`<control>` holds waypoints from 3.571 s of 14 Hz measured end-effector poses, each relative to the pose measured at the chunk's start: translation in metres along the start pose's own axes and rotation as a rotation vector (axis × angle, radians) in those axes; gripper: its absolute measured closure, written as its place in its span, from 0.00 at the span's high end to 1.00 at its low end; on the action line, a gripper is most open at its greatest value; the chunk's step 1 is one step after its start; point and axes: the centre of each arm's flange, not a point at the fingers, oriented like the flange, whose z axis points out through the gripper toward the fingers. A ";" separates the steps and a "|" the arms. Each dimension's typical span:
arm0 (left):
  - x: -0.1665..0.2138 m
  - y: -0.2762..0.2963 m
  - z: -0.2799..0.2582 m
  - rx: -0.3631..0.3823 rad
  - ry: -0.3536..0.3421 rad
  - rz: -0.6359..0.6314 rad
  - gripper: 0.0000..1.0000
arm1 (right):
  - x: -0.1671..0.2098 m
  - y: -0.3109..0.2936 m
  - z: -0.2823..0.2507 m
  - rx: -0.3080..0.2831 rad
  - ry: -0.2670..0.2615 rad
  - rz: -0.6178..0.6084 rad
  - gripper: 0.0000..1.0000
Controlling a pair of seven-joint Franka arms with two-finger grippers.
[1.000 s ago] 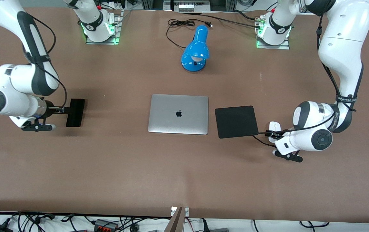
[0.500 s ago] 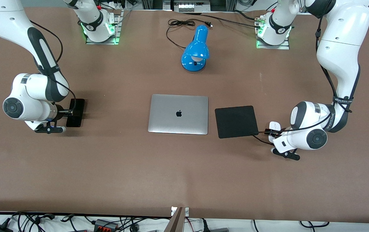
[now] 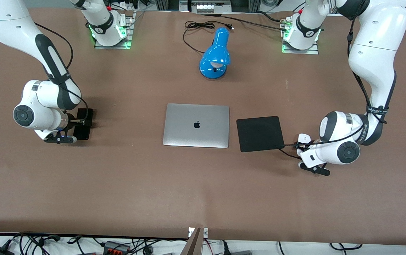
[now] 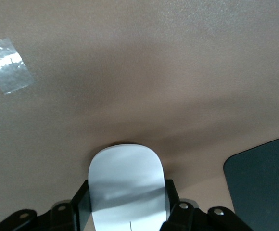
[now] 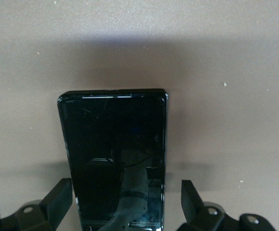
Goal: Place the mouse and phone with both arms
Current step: 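Grasp the white mouse with the left gripper while the right gripper grasps the phone, then carry the mouse onto the mouse pad with the left gripper, then release the mouse and lift the left gripper while the right gripper carries the phone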
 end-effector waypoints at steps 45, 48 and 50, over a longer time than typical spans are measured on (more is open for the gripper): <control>-0.157 0.005 -0.340 0.006 0.079 -0.399 1.00 | -0.024 -0.300 -0.013 0.001 -0.004 0.053 0.79; -0.169 0.042 -0.354 0.018 0.098 -0.431 1.00 | -0.022 -0.300 -0.009 0.003 0.003 0.054 0.79; -0.166 0.058 -0.357 0.018 0.132 -0.409 1.00 | -0.021 -0.300 -0.010 0.009 0.015 0.054 0.79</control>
